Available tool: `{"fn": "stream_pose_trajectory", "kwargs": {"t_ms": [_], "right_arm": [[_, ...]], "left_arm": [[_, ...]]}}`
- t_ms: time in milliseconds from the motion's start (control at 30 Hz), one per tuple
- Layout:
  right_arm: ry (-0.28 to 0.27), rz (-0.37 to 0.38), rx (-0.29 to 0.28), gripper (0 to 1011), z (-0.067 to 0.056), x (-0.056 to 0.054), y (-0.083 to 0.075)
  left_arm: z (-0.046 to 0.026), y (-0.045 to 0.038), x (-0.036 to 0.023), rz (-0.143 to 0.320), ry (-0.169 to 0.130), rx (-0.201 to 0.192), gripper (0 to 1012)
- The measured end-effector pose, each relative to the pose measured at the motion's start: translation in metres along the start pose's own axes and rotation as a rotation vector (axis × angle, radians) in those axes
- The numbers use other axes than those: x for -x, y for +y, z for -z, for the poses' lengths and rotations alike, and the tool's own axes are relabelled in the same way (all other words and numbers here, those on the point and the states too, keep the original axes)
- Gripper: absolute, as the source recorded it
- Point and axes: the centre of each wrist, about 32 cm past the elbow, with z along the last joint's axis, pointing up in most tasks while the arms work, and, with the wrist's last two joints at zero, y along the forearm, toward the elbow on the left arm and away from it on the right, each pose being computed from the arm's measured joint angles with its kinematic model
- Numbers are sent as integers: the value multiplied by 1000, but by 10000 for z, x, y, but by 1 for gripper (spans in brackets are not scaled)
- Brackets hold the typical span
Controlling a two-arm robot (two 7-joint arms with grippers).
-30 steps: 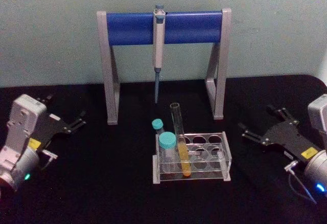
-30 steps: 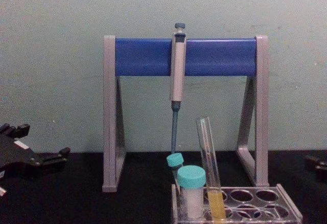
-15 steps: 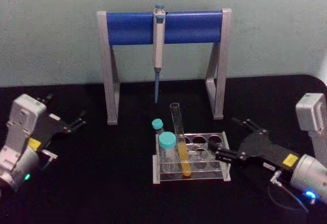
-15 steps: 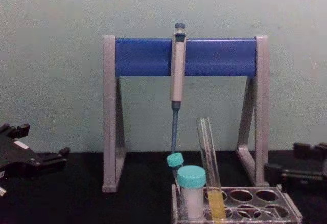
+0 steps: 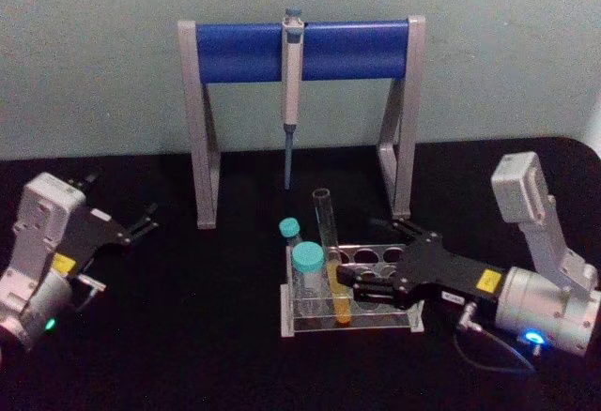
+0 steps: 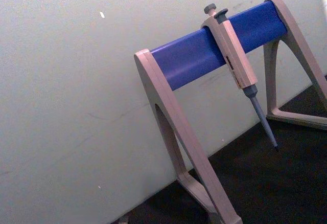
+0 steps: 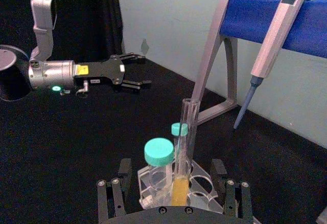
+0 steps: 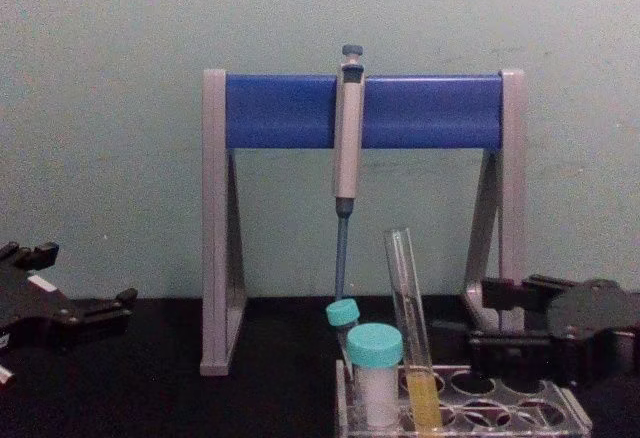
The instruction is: Pick up the test tube from the test tube rack, shake it, then place it back into the test tube rack.
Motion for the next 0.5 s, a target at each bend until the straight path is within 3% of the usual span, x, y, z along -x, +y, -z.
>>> {"fn": "stream_pose_trajectory", "kwargs": {"t_ms": [500], "right_arm": [[22,-8,17,1000,-96,-165,287]], "left_arm": [[0,0,0,0,0,0,1001]]}}
